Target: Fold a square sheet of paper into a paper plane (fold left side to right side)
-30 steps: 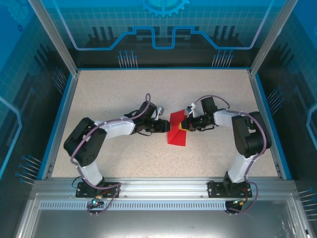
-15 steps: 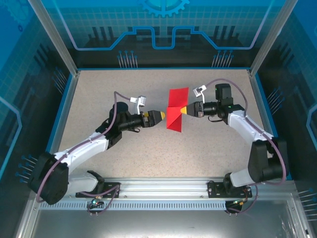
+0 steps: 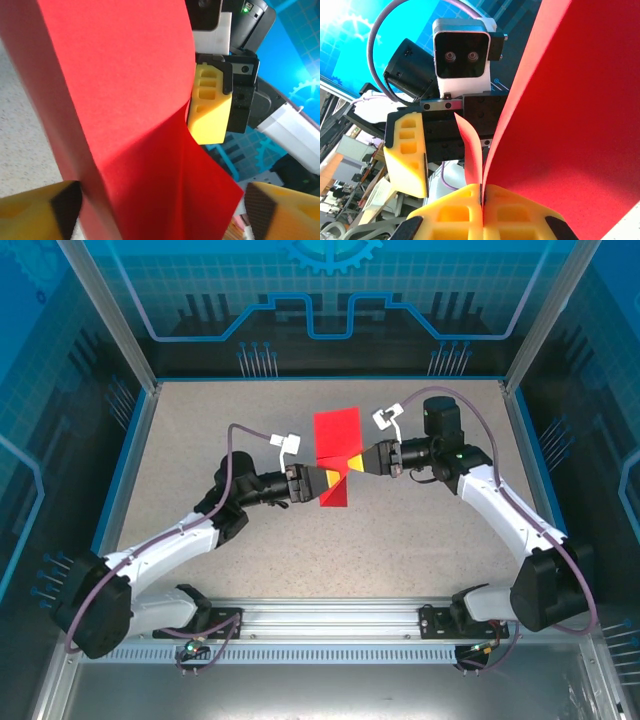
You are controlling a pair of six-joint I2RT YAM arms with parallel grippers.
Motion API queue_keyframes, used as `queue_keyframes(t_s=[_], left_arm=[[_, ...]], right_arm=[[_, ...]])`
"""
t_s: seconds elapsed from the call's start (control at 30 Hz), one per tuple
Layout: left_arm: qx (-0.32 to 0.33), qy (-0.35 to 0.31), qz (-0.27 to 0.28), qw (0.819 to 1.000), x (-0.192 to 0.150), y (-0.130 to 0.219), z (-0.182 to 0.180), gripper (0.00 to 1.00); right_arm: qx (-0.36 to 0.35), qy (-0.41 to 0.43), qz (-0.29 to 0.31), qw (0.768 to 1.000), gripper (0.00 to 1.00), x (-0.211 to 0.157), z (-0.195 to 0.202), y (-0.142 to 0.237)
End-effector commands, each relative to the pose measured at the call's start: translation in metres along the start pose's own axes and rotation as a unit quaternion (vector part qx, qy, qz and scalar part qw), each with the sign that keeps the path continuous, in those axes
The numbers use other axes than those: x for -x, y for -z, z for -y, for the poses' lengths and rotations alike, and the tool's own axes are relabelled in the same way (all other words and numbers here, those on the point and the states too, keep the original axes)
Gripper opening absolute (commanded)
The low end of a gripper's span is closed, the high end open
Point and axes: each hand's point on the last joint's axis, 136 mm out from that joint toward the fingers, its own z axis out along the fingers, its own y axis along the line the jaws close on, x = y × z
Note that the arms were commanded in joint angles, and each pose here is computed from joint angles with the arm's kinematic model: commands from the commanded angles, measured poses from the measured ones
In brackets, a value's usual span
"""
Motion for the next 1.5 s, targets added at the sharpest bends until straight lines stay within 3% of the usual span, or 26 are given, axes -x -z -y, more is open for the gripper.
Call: queue_keyframes(t_s=[0.0, 0.2, 0.3, 0.37, 0.4, 0.53, 0.6, 0.67, 0.7, 0.87, 0.97, 1.03, 1.17, 1.27, 1.37, 1.47], left_arm=[[-0.033, -0.034, 0.01, 0.999, 0.006, 0.006, 0.025, 0.71], [-0.027, -0.042, 0.014, 0.999, 0.005, 0.009, 0.028, 0.32], [-0.016, -0.042, 0.011, 0.999, 0.003, 0.009, 0.024, 0.17], [0.013, -0.046, 0.005, 0.999, 0.0, 0.009, 0.016, 0.12], [0.035, -0.047, 0.0, 0.998, -0.002, 0.009, 0.01, 0.1], [0.153, -0.077, -0.03, 0.985, -0.016, 0.015, -0.016, 0.08], [0.232, -0.103, -0.055, 0.966, -0.024, 0.022, -0.033, 0.05], [0.334, -0.14, -0.09, 0.928, -0.033, 0.034, -0.053, 0.02], [0.381, -0.155, -0.102, 0.906, -0.034, 0.039, -0.062, 0.01], [0.597, -0.201, -0.185, 0.755, -0.042, 0.071, -0.106, 0.0], [0.684, -0.212, -0.206, 0.667, -0.04, 0.081, -0.122, 0.0], [0.72, -0.21, -0.217, 0.624, -0.039, 0.085, -0.129, 0.0], [0.765, -0.202, -0.23, 0.567, -0.044, 0.083, -0.147, 0.0], [0.784, -0.199, -0.247, 0.534, -0.053, 0.081, -0.163, 0.0], [0.789, -0.187, -0.273, 0.517, -0.069, 0.072, -0.182, 0.0], [0.779, -0.164, -0.302, 0.525, -0.09, 0.058, -0.202, 0.0]], right_arm=[[0.014, 0.018, 0.007, 1.0, 0.0, 0.01, -0.021, 0.0], [0.013, 0.013, 0.007, 1.0, 0.06, 0.01, -0.024, -0.001], [0.0, 0.014, 0.005, 1.0, 0.21, 0.007, -0.022, 0.0], [-0.026, 0.021, 0.002, 0.999, 0.39, 0.005, -0.018, 0.003], [-0.043, 0.019, 0.001, 0.999, 0.43, 0.003, -0.014, 0.005], [-0.188, -0.014, 0.015, 0.982, 0.62, -0.001, 0.03, 0.035], [-0.296, -0.054, 0.028, 0.953, 0.64, -0.008, 0.067, 0.065], [-0.39, -0.095, 0.034, 0.915, 0.67, -0.022, 0.099, 0.1], [-0.403, -0.108, 0.04, 0.908, 0.68, -0.027, 0.106, 0.11], [-0.397, -0.164, 0.118, 0.895, 0.8, -0.038, 0.122, 0.152], [-0.408, -0.168, 0.142, 0.886, 0.93, -0.042, 0.123, 0.167], [-0.414, -0.165, 0.148, 0.883, 0.99, -0.044, 0.123, 0.173], [-0.416, -0.165, 0.151, 0.881, 0.99, -0.046, 0.123, 0.178], [-0.413, -0.168, 0.151, 0.882, 0.99, -0.048, 0.124, 0.178], [-0.411, -0.171, 0.151, 0.883, 0.99, -0.05, 0.127, 0.177], [-0.41, -0.174, 0.15, 0.883, 0.99, -0.052, 0.128, 0.177]])
